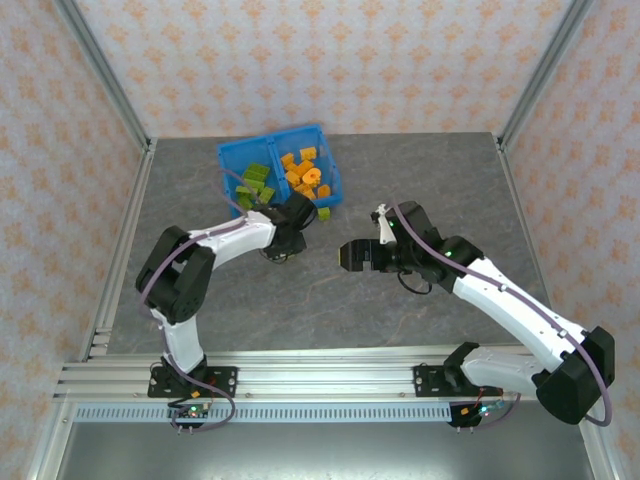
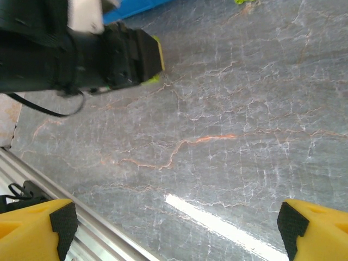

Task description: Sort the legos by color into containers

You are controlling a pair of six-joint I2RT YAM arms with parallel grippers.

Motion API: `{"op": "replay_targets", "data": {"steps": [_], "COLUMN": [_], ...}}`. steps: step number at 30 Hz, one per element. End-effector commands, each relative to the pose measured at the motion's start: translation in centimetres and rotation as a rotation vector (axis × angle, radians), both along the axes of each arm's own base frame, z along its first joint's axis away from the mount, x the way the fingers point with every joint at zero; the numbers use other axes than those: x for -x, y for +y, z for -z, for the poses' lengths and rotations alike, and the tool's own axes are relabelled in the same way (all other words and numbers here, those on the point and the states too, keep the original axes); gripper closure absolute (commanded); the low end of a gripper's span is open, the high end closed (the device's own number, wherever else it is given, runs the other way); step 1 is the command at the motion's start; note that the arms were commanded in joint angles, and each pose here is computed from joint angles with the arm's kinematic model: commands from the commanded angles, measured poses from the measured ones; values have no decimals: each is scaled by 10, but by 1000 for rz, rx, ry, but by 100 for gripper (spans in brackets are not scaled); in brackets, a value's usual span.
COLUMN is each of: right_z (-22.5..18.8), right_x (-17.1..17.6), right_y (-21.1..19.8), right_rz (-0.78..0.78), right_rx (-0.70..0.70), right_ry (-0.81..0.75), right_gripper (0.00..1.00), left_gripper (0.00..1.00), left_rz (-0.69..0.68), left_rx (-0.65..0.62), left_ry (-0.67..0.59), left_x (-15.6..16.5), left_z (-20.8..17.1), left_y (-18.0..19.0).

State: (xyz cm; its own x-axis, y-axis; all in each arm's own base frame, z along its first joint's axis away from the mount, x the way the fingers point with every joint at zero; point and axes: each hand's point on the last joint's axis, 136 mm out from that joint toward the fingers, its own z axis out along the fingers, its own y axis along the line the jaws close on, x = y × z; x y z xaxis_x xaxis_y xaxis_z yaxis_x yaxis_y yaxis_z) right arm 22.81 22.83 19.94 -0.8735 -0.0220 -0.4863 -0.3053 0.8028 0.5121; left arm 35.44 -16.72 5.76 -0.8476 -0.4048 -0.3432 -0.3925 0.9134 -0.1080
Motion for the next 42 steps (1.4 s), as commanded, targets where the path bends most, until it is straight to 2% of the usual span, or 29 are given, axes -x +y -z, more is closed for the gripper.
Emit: {"op": "replay_targets", "data": {"steps": [1, 4, 7, 11, 13, 14, 20, 27, 31, 34, 37, 42], "right_z": [-1, -3, -2, -3, -3, -4, -5, -6, -5, -10, -15, -16], "right_x": [2, -1, -2, -2, -2, -1, 0, -5, -12, -18, -19, -14], "right_y": [1, 1, 0, -2, -4, -5, -8, -5, -9, -11, -13, -20], "right_rz": [0, 11, 20, 29, 34, 39, 43, 46, 88, 122, 137, 147], "right_rx": [-21, -24, -22, -16, -15, -12, -8, -11, 0, -12, -23, -7], "right_ry": [12, -1, -2, -5, -8, -9, -14, -22, -41, -73, -91, -94], "right_gripper": [4, 4, 4, 4, 4, 4, 4, 4, 4, 4, 4, 4], "left_gripper": [75, 75, 75, 74, 70, 67, 53, 46, 45, 45, 43, 31], "left_rz": [-49, -92, -129, -145, -154, -155, -170, -144, -43, 27, 86, 95], "left_rx": [-92, -155, -223, -231, -206, -204, -146, -54, 8, -2, 6, 5], "left_ry": [-169, -237, -258, -237, -229, -200, -169, -241, -330, -369, -388, -298], "left_x": [-21, -41, -66, -101, -114, -120, -129, -115, -92, -74, -68, -77], "left_z": [-69, -99, -111, -100, -95, -79, -63, -107, -143, -148, -131, -70], "left_y": [38, 66, 90, 104, 105, 106, 104, 93, 48, 3, -44, -94]}}
